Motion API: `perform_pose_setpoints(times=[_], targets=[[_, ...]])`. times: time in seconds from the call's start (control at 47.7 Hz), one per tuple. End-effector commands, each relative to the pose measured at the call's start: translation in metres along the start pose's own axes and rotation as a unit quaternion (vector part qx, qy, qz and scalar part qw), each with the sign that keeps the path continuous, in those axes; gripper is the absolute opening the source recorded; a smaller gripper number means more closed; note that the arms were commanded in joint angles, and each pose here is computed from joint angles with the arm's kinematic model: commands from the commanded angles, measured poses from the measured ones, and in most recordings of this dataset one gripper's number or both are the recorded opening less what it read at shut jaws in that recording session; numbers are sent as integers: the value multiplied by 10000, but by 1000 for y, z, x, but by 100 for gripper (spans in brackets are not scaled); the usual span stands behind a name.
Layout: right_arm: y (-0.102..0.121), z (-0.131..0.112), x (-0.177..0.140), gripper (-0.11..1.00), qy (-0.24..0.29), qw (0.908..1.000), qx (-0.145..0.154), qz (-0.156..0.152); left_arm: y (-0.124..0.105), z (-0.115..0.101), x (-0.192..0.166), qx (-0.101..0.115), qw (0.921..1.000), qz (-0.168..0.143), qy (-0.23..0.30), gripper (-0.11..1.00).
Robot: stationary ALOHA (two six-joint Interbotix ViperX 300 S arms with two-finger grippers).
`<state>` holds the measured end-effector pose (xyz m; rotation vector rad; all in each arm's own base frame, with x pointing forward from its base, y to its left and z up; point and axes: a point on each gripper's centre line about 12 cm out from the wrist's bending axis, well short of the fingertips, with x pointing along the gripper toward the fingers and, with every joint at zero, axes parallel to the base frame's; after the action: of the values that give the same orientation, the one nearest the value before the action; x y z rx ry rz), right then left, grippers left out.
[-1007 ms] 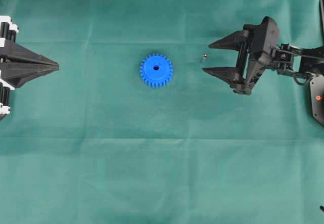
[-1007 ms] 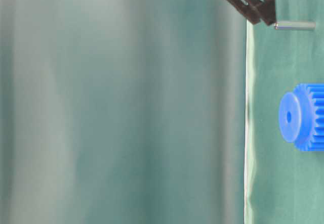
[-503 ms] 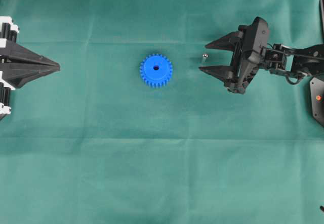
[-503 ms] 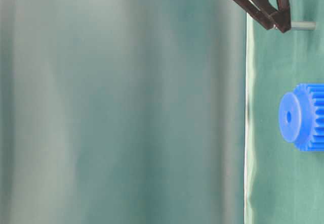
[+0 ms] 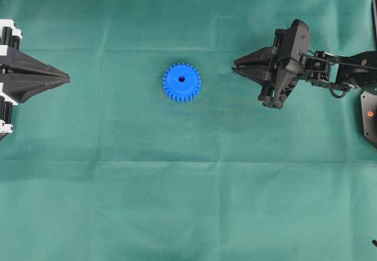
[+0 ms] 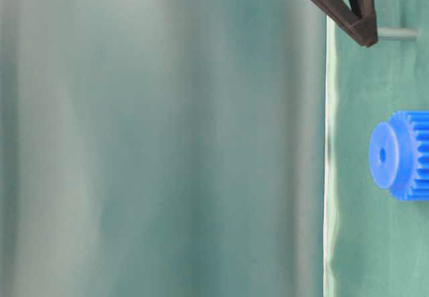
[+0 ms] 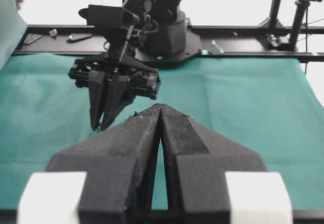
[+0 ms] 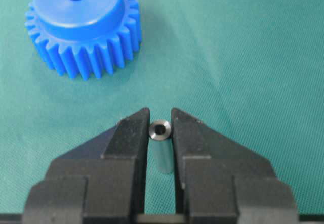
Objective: Insert the shaft placed at a random location into the center hole of the medium gear at another random location.
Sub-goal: 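Close the right gripper on the silver shaft and lift it, then carry the shaft left with the right gripper over the blue gear's center hole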
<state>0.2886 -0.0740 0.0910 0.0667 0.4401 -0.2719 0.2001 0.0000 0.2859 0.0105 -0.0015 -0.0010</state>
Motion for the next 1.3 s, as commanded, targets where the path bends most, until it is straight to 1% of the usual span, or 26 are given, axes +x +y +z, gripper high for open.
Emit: perform_pose_setpoints(times=[0.0, 0.21, 0.357, 0.545, 0.671, 1.091, 1.279], targets=[[-1, 6, 1, 13, -100, 9999, 11, -7, 0, 7, 1, 23, 10000, -2, -92, 0], [-1, 13, -3, 13, -168, 9998, -42, -18, 0, 8, 2, 15, 9999, -1, -100, 0], [0, 28, -9, 13, -214, 9998, -44, -3, 0, 8, 2, 23, 9999, -2, -100, 0], [0, 53, -23, 13, -345, 9994, -60, 34, 0, 8, 2, 15, 9999, -1, -107, 0], [1, 63, -30, 13, -414, 9991, -68, 47, 0, 8, 2, 15, 9999, -2, -100, 0], [1, 66, -33, 13, -422, 9991, -73, 54, 0, 8, 2, 15, 9999, -2, -107, 0], [2, 68, -29, 13, -429, 9990, -63, 68, 0, 8, 2, 15, 9999, -2, -107, 0]])
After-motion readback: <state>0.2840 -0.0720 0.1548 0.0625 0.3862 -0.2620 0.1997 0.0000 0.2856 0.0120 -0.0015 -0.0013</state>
